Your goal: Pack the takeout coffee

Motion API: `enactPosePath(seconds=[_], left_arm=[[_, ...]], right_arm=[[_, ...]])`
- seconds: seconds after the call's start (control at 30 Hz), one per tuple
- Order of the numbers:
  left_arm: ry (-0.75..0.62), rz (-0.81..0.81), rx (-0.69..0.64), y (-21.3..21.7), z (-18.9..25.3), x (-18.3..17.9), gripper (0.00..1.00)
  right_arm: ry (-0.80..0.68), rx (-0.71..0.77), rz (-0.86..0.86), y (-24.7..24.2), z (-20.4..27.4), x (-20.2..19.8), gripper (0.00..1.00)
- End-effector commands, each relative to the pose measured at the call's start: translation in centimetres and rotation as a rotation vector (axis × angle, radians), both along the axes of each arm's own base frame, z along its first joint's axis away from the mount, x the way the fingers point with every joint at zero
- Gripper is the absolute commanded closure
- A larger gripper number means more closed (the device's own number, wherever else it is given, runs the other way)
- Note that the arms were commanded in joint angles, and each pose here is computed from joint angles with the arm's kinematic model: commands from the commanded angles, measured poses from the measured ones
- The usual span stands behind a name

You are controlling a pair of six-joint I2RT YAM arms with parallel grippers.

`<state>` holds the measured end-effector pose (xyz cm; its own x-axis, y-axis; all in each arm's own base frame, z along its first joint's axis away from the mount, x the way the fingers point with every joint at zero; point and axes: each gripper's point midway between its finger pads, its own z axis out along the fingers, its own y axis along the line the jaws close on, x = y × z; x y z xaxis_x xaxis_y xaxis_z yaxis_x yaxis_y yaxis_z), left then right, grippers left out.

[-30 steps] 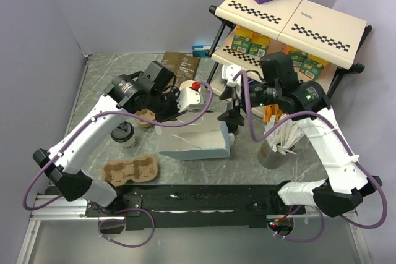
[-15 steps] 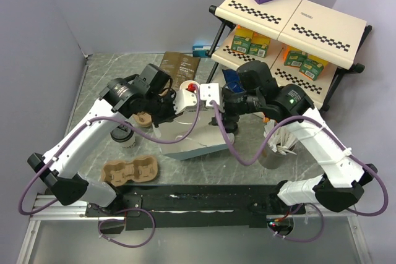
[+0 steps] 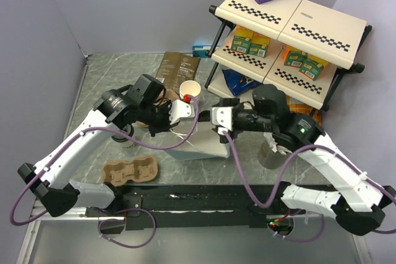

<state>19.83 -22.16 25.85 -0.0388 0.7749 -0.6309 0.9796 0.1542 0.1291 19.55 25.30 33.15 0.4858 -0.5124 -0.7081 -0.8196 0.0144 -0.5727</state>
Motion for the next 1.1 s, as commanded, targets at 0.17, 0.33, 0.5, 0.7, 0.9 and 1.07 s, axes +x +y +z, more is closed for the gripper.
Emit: enactPosePath(seconds=[0.17,0.33,0.5,0.7,0.9,1.07], left_arm=[[0.078,-0.106,-0.141,-1.9,0.8,-2.4,0.79],[0.054,-0.076,-0.15,-2.0,1.8,-1.6,0.76],[0.05,-0.025,-0.172,-2.2,2.3,-0.7,0.62],[0.053,0.014,-0.177,-2.2,2.2,0.5,0.45],[0.053,0.03,-0.185,-2.2,2.3,1.0,0.44],[0.072,0.04,-0.215,-2.5,2.9,1.4,0.43]], right_arm=[[-0.124,0.031,0.122,1.4,3.0,-0.6,0.27],[-0.068,0.0,0.126,2.0,3.0,-0.7,0.29],[-0.06,0.031,0.055,2.0,4.6,0.1,0.29],[0.124,0.011,0.062,1.6,4.7,-2.1,0.3],[0.311,-0.069,0.073,0.6,3.4,-4.6,0.31],[0.41,-0.114,0.049,0.0,1.7,-5.5,0.3]])
